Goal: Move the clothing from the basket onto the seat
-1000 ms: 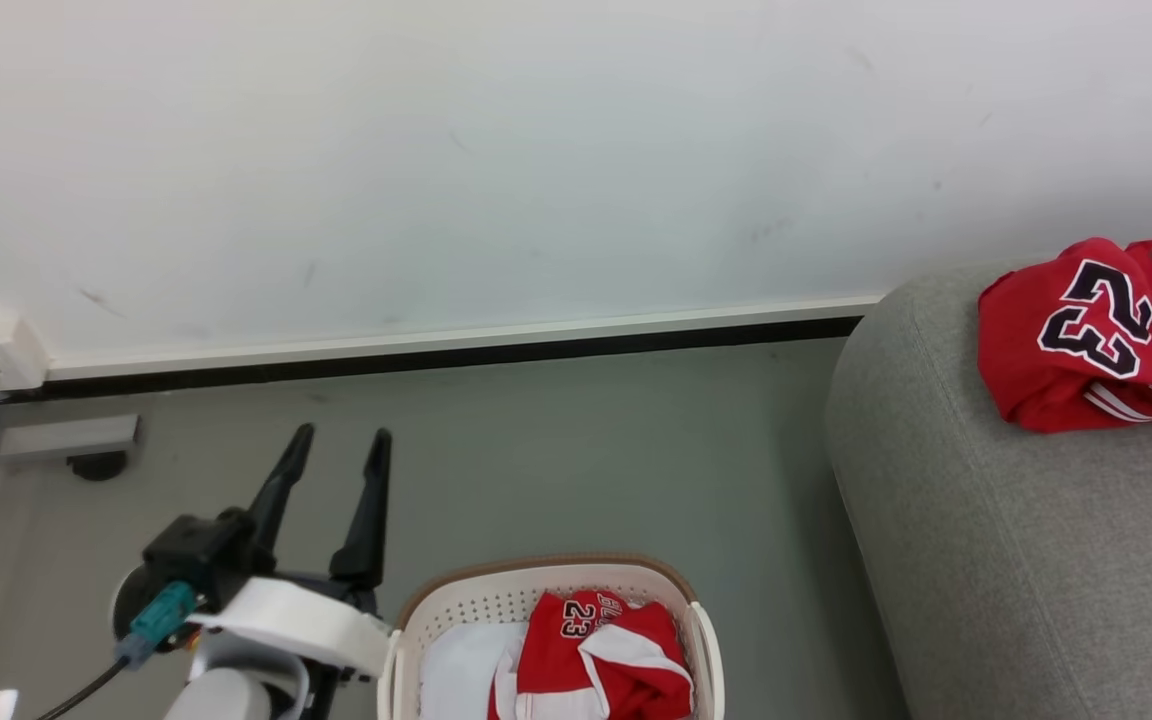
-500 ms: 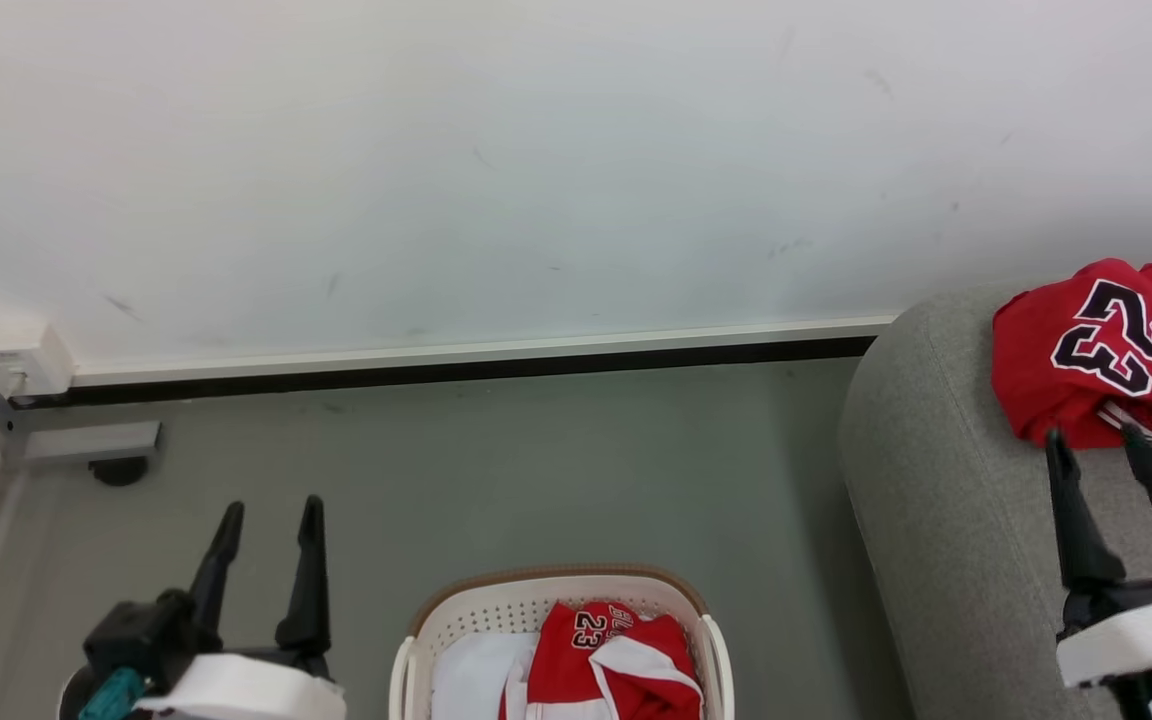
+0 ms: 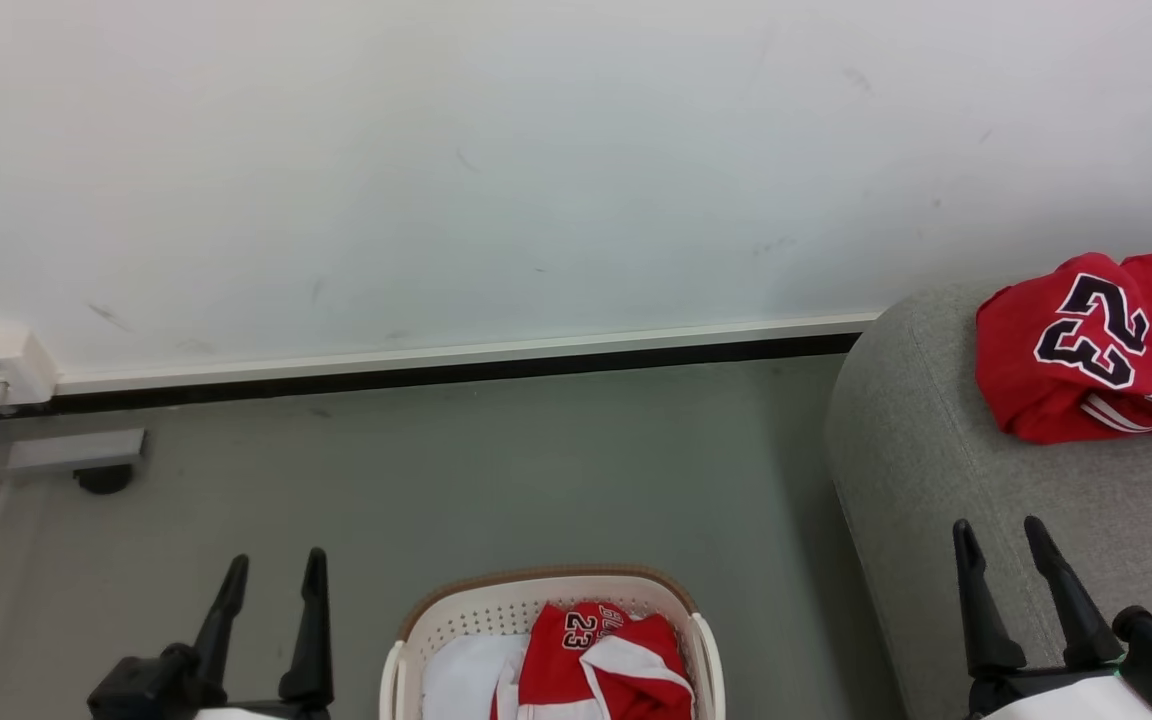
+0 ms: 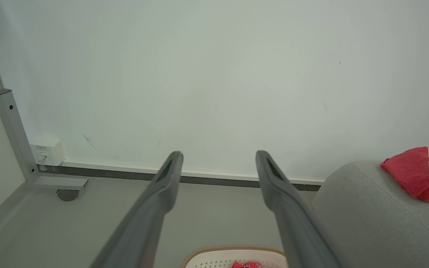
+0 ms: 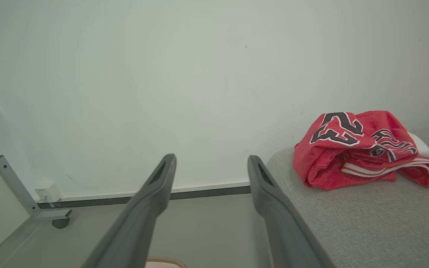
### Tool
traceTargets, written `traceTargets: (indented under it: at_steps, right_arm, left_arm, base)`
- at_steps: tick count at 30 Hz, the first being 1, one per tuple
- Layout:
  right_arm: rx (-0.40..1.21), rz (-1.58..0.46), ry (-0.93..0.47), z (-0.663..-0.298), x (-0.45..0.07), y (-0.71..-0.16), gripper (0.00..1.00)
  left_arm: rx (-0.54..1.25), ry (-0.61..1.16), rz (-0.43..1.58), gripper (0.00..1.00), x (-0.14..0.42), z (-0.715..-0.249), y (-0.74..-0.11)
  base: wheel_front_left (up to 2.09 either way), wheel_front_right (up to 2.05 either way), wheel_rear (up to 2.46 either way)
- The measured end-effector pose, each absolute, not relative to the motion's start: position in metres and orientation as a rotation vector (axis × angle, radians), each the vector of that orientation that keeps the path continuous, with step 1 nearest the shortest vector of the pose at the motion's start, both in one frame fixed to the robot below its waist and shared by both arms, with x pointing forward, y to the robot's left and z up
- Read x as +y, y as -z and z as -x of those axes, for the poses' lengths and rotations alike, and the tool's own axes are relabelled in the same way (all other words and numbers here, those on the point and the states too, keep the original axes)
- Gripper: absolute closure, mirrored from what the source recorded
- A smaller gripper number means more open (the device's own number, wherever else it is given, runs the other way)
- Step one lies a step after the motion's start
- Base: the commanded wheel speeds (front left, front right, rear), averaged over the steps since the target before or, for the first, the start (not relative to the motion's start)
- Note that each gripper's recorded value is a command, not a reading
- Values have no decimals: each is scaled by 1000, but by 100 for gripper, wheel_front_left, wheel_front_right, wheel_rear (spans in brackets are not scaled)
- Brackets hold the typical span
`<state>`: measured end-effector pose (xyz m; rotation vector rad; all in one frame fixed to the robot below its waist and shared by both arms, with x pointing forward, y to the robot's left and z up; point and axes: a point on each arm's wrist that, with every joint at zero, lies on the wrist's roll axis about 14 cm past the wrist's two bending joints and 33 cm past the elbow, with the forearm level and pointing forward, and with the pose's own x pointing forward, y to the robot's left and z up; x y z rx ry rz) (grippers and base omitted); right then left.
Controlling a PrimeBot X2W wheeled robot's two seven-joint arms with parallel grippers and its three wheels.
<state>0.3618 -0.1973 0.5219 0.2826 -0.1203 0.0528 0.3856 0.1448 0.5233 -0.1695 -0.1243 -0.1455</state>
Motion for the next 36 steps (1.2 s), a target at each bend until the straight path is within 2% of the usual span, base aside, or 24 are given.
traceTargets:
  at_steps: [36]
  right_arm:
    - [-88, -272, -78, -363, -184, -512, 0]
  left_arm:
    - [-93, 181, 163, 0, 135, -391, -512]
  base:
    - [0, 0, 0]
